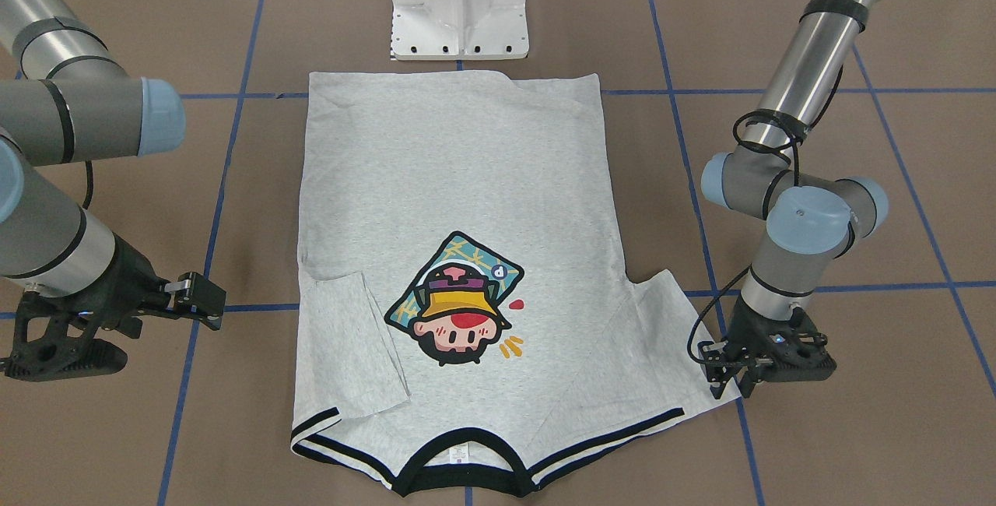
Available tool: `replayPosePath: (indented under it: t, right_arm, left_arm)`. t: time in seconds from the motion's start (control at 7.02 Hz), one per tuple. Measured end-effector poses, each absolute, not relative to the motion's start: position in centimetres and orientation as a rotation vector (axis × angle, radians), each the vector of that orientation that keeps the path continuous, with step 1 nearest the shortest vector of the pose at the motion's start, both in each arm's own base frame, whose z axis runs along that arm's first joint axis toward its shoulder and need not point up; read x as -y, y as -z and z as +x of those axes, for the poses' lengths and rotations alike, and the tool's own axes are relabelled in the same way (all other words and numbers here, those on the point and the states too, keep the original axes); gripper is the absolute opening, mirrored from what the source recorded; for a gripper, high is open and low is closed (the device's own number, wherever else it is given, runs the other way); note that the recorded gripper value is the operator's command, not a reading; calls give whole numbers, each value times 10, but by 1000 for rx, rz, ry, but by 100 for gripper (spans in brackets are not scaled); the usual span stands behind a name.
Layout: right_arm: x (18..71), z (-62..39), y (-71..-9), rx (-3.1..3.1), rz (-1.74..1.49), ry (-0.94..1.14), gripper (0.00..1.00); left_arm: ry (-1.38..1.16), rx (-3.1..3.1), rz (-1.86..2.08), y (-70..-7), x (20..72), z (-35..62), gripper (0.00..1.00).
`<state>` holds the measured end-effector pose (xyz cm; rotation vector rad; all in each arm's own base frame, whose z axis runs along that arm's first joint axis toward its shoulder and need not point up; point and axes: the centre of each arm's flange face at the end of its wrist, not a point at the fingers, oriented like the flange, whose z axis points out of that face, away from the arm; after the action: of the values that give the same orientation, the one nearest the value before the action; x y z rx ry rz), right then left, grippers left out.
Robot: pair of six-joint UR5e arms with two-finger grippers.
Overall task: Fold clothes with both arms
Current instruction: 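Move the left gripper to the sleeve nearest it at the collar end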
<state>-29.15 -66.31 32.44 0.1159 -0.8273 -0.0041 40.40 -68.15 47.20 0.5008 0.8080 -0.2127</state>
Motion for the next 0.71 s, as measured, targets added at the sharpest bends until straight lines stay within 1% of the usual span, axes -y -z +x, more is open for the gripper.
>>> replayPosePath:
  t: [0.43, 0.57, 0.71]
  right_arm:
    - [663, -291, -324, 829, 116, 2, 100]
    - [663, -292, -324, 829, 116, 2, 100]
    - [663, -292, -324, 828, 115, 2, 100]
  left_arm:
    - [215, -810, 502, -471, 682, 402, 24]
    - [215, -811, 503, -470, 682, 402, 18]
    - [215, -812, 504, -470, 682, 402, 2]
